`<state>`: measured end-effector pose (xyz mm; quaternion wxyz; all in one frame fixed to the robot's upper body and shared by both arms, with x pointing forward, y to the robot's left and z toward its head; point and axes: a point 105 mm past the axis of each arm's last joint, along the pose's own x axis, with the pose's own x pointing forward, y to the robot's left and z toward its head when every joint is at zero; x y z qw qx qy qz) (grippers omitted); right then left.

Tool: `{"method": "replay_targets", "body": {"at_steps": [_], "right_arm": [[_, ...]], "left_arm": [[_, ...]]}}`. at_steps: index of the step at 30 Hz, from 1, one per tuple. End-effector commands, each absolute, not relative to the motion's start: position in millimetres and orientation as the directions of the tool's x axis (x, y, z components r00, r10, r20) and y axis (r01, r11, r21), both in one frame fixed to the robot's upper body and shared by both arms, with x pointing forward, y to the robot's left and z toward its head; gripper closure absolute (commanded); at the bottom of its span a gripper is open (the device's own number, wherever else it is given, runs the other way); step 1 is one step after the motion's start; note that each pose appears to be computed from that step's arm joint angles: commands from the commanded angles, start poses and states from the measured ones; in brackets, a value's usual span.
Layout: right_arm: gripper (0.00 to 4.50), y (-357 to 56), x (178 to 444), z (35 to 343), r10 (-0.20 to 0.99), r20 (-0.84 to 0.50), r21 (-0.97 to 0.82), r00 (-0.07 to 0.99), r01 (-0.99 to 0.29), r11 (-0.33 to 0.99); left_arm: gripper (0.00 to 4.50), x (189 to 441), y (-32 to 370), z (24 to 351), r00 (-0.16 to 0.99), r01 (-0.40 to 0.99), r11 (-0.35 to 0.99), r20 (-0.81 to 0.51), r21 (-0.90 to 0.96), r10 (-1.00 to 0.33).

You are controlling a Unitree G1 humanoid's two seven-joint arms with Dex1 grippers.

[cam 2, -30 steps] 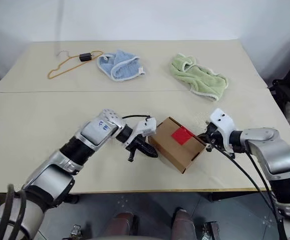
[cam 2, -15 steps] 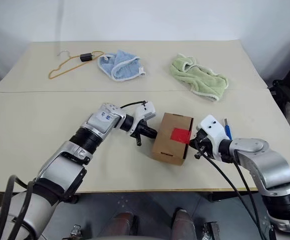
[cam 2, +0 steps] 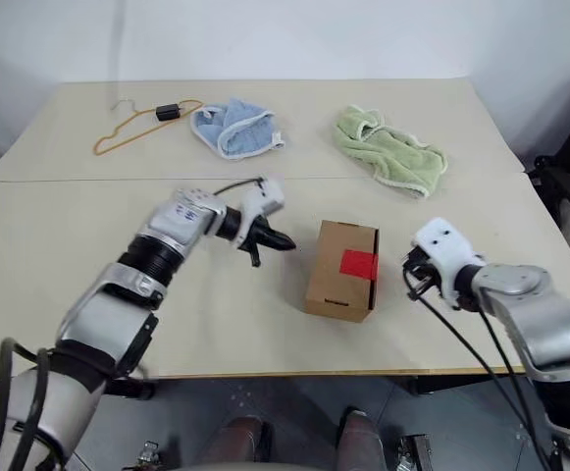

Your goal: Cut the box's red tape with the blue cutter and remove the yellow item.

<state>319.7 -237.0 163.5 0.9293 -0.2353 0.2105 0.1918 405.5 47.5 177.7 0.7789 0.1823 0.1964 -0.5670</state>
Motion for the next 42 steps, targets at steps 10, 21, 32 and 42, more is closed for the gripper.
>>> {"method": "replay_targets", "body": {"at_steps": [10, 21, 32, 42], "right_arm": [[0.83, -193, 313, 194, 0.332, -0.373, -0.177, 0.866, -0.418, 0.891], [0.01, -184, 308, 180, 0.289, -0.417, -0.111, 0.861, -0.365, 0.925], [0.01, -177, 309, 205, 0.339, -0.357, -0.077, 0.870, -0.389, 0.918], [0.01, -169, 301, 179, 0.374, -0.428, -0.049, 0.823, -0.435, 0.899]], "left_arm": [[4.50, 370, -7, 195, 0.053, 0.998, 0.042, -0.414, 0.035, -0.909], [4.50, 364, -6, 164, 0.030, 1.000, 0.025, -0.498, 0.018, -0.867], [4.50, 367, -6, 160, 0.049, 0.999, 0.045, -0.509, 0.020, -0.860], [4.50, 369, -6, 161, 0.064, 0.998, 0.060, -0.503, 0.024, -0.862]]}}
